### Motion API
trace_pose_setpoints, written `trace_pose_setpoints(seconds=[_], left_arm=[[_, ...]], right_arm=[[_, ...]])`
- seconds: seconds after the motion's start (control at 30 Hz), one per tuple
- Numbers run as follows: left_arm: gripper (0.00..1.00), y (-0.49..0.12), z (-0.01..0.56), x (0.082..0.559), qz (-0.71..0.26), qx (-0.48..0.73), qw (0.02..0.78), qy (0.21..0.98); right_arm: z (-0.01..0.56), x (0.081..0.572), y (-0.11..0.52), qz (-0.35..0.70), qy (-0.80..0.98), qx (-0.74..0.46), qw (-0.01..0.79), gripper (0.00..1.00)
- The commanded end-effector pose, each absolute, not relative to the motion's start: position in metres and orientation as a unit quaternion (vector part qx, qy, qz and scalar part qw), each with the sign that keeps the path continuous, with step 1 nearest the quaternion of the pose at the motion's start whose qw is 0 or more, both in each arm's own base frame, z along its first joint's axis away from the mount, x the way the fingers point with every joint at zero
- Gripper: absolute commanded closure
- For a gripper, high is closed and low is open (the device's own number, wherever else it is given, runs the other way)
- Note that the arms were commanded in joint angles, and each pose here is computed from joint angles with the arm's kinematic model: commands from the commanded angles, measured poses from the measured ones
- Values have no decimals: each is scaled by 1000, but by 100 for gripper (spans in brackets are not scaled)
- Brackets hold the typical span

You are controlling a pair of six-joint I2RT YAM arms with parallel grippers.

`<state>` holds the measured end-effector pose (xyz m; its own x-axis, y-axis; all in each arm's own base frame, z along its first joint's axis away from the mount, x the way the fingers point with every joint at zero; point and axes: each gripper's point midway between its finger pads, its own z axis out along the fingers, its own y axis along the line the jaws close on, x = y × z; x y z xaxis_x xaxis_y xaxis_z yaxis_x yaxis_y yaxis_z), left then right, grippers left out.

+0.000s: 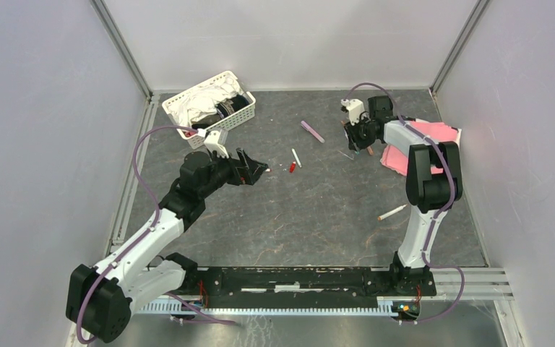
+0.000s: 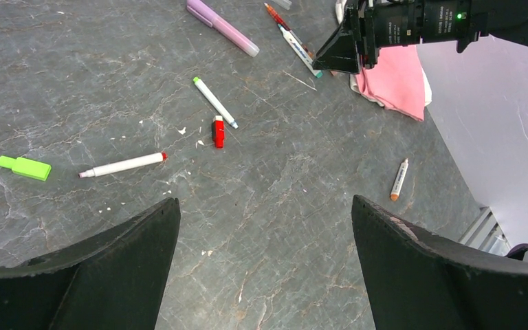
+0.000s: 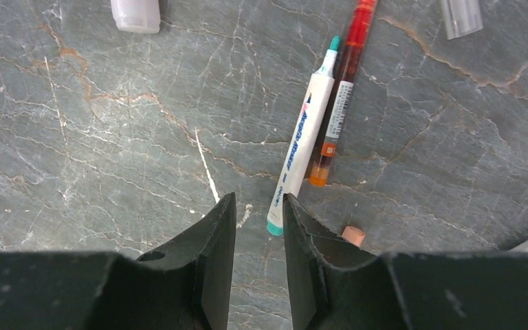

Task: Insert the pens into the pen caps
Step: Pick up the pen from the center of the board.

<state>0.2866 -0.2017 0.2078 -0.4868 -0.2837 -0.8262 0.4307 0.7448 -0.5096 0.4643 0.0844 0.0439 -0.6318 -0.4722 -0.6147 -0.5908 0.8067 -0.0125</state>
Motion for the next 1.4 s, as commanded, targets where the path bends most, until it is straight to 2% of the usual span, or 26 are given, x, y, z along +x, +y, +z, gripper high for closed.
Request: trace_pose_setpoints(seconds=[0.0,0.7,1.0,1.2,1.37], left_arm=[[2,-201,219,291,-358,45,524,771],[2,-200,215,288,-359,42,522,773],[2,-200,215,285,-366,39,521,770],[2,-208,216,279,-402,33,513,757],[2,-214,217,275,-436,21,509,742]], right_arm=[[54,478,81,78,896,-293,324,64],[27,475,76,71,907,-296,291,71],[19,464,73,68,909,-303,277,82],[25,441,78,87,904,-312,280,93],[38,419,85,108,893,-318,301,96]])
